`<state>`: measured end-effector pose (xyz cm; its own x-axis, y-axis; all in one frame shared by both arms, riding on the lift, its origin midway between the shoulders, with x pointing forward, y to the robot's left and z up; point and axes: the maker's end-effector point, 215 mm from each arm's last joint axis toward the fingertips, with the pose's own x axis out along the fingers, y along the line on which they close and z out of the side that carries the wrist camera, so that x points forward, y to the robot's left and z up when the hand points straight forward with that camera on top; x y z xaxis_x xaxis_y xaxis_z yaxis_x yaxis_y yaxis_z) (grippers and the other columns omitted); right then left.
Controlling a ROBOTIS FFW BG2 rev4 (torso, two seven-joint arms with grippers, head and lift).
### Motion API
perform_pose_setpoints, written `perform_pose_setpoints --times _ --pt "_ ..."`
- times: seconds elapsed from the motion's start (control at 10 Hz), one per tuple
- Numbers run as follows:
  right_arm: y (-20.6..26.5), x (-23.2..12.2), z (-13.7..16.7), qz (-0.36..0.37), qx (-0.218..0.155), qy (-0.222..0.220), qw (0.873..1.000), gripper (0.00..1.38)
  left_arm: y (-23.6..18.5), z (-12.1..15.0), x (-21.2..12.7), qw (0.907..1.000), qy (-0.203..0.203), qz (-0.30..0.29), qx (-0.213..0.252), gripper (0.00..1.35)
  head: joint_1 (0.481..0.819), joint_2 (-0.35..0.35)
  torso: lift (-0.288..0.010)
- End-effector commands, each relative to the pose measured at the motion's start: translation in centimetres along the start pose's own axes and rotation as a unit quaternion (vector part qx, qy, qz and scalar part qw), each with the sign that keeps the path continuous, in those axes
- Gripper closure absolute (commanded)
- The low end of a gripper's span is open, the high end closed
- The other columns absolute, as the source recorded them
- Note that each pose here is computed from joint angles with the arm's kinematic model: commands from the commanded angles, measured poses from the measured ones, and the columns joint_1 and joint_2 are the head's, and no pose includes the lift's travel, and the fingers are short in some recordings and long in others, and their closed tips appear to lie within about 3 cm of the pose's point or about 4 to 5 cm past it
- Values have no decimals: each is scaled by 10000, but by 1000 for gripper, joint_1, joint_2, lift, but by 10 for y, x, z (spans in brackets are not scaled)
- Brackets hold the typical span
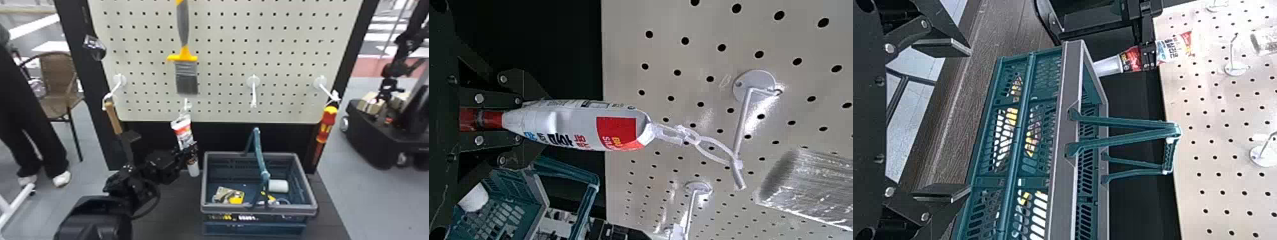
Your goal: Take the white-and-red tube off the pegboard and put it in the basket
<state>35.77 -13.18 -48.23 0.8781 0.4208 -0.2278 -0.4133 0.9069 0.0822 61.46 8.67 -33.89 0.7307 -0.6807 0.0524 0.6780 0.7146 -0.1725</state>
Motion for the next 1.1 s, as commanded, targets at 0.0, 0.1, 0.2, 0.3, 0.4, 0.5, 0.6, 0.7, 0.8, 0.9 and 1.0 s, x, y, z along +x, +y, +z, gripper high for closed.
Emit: perform_pose_setpoints --times 0.0,0.1,0.2,0.3,0.4,0.5,0.6,0.7,0.8,0.9,1.0 --pt "0 0 -2 2 2 26 10000 315 -2 11 -2 9999 -115 37 69 1205 549 0 -100" --pt "0 0 -2 2 5 33 10000 315 -3 17 -4 9997 -189 117 87 1205 549 0 -100" --pt "0 0 -2 2 5 33 10000 315 -4 22 -4 9996 -229 126 105 1205 549 0 -100" --pt "0 0 -4 3 13 51 10000 315 -8 24 -4 9995 -254 134 105 1205 549 0 -100" --pt "0 -1 -5 3 18 62 10000 315 -12 29 -5 9994 -304 135 111 1205 549 0 -100" --pt "1 -1 -6 4 11 65 10000 315 -15 29 -6 9994 -318 140 67 1205 549 0 -100" --pt "1 -1 -7 6 12 87 10000 315 -20 31 -8 9992 -375 164 21 1205 549 0 -100" --pt "1 -1 -7 6 12 87 10000 315 -21 33 -11 9990 -402 190 -14 1205 549 0 -100" --pt "1 0 -8 8 2 101 9999 315 -22 36 -15 9985 -479 231 -94 1205 549 0 -100" --pt "1 0 -8 8 2 101 9999 315 -22 40 -18 9981 -541 275 -126 1205 549 0 -100" --pt "1 0 -9 10 -2 111 9999 314 -24 40 -20 9979 -547 293 -161 1205 549 0 -100"
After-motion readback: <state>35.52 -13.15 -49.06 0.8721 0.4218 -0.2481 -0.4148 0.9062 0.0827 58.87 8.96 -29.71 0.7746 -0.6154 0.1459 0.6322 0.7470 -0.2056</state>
